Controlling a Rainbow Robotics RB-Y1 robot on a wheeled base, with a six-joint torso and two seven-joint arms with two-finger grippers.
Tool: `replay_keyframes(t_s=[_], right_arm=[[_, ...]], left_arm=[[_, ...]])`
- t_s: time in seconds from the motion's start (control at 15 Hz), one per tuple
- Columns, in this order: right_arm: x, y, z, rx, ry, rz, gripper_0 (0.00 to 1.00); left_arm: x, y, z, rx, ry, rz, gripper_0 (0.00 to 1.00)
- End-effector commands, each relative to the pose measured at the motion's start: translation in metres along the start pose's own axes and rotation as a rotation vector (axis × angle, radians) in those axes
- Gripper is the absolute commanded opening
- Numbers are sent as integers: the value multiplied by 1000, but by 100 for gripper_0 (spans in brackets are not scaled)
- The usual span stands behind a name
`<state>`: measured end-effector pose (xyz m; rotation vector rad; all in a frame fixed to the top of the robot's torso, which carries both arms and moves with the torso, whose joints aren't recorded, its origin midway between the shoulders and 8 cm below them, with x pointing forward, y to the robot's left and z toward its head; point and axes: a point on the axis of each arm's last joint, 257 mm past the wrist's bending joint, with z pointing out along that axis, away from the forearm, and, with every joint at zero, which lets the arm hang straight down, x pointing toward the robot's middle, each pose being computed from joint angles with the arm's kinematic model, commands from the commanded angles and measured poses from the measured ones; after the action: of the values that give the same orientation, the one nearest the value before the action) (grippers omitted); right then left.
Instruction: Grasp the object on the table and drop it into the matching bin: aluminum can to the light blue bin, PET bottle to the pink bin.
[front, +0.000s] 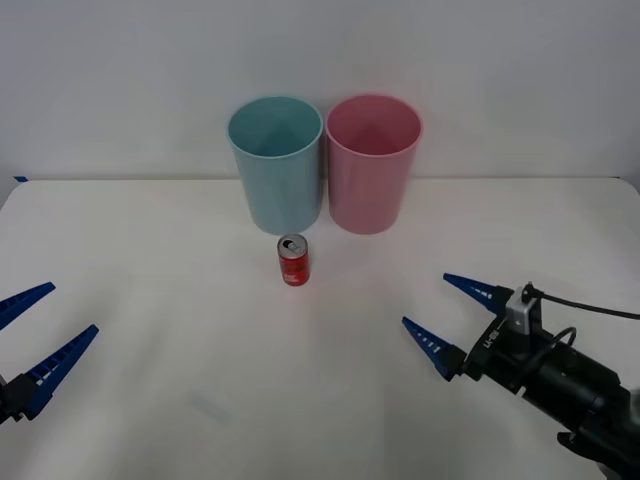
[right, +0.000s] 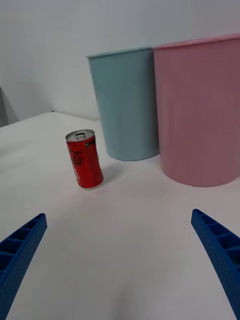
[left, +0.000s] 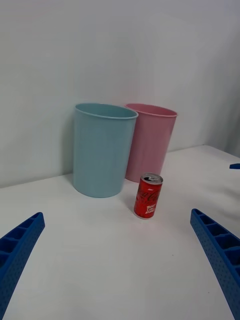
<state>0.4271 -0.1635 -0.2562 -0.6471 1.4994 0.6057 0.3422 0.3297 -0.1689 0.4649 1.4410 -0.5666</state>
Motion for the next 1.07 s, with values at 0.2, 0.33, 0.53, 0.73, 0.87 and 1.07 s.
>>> replay_keyframes(t_s=[0.2,0.33,0.53,0.73,0.87,1.07], right_arm=[[-4,6,34,17,-3,-9,100],[8,5,55,-21,4,22,100],[9,2,86,-20,0,16,100],[12,4,108,-18,6,26,100],[16,8,126,-31,11,38,100],[18,16,150,-45,18,46,100]], left_arm=[[0,0,0,0,0,0,100],[0,0,0,0,0,0,100],[0,0,0,0,0,0,100],[0,0,0,0,0,0,100],[0,0,0,0,0,0,100],[0,0,0,0,0,0,100]])
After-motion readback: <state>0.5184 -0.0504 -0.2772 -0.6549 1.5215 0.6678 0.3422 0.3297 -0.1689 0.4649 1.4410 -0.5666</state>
